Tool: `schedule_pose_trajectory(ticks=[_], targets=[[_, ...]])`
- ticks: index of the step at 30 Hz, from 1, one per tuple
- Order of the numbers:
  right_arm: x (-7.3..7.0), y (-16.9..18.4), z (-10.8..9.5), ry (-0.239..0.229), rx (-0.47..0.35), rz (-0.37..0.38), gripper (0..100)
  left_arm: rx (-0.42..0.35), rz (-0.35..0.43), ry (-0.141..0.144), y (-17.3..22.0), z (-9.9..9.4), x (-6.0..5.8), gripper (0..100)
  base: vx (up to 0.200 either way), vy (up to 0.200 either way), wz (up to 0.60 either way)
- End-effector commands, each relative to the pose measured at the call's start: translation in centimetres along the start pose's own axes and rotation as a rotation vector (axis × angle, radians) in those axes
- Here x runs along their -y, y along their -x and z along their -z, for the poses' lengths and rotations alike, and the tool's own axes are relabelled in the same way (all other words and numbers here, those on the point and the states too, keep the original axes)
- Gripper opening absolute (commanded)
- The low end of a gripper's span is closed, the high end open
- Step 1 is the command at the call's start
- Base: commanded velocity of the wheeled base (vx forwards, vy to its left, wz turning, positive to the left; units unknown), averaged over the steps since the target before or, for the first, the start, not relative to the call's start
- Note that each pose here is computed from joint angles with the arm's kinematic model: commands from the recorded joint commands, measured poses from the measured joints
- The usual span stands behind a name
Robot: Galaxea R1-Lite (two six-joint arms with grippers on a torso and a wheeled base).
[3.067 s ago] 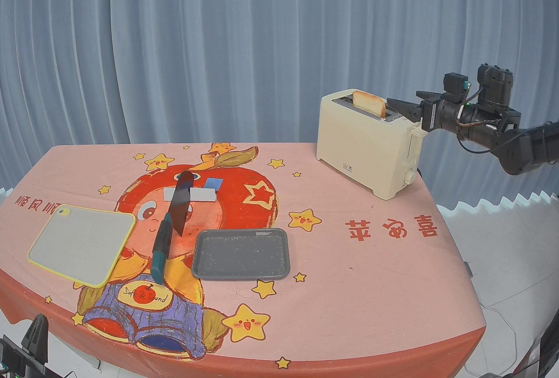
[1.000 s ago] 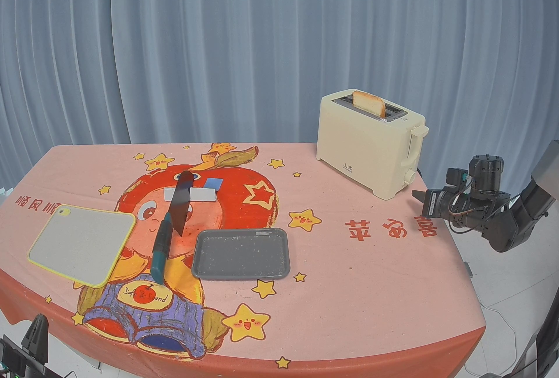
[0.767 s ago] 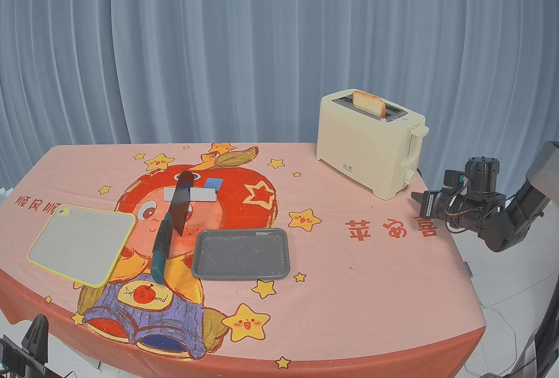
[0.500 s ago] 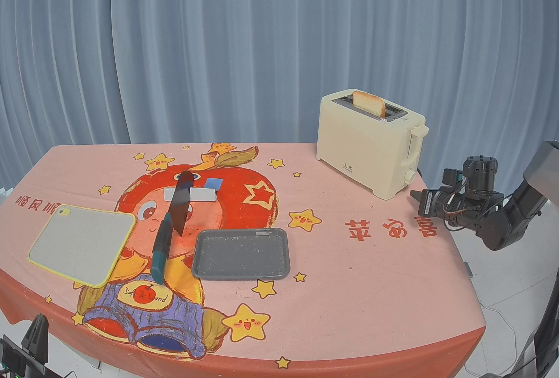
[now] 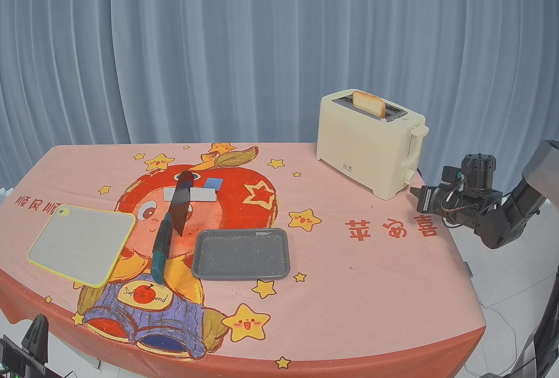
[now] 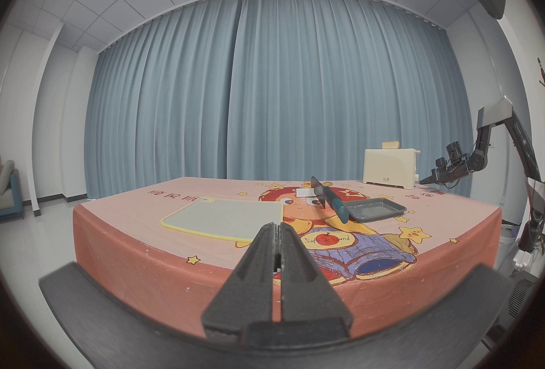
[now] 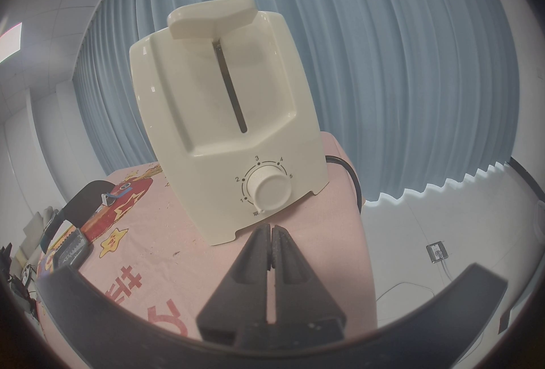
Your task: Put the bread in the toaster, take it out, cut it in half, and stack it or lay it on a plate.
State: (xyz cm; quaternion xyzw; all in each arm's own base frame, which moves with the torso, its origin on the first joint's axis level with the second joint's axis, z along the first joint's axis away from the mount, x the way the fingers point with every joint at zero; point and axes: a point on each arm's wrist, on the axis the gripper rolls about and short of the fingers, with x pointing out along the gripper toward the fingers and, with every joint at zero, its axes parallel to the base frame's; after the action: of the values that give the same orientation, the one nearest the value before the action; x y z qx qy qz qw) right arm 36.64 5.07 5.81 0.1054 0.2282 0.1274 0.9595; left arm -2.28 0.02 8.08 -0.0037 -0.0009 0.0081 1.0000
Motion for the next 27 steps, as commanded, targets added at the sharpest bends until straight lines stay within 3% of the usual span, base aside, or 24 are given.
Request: schedule_pose_trajectory(ticks=[1, 27], targets=[[-0.05, -0.04, -0.12, -0.003, 0.005, 0.000, 0, -0.020, -0.002, 0.000, -0.14, 0.50, -0.01, 0, 0.000, 0.000, 0.00], [-0.02, -0.66, 0.04, -0.006, 0.002, -0.003, 0, -0.019, -0.002, 0.000, -0.14, 0.48, -0.01, 0, 0.000, 0.000, 0.00]])
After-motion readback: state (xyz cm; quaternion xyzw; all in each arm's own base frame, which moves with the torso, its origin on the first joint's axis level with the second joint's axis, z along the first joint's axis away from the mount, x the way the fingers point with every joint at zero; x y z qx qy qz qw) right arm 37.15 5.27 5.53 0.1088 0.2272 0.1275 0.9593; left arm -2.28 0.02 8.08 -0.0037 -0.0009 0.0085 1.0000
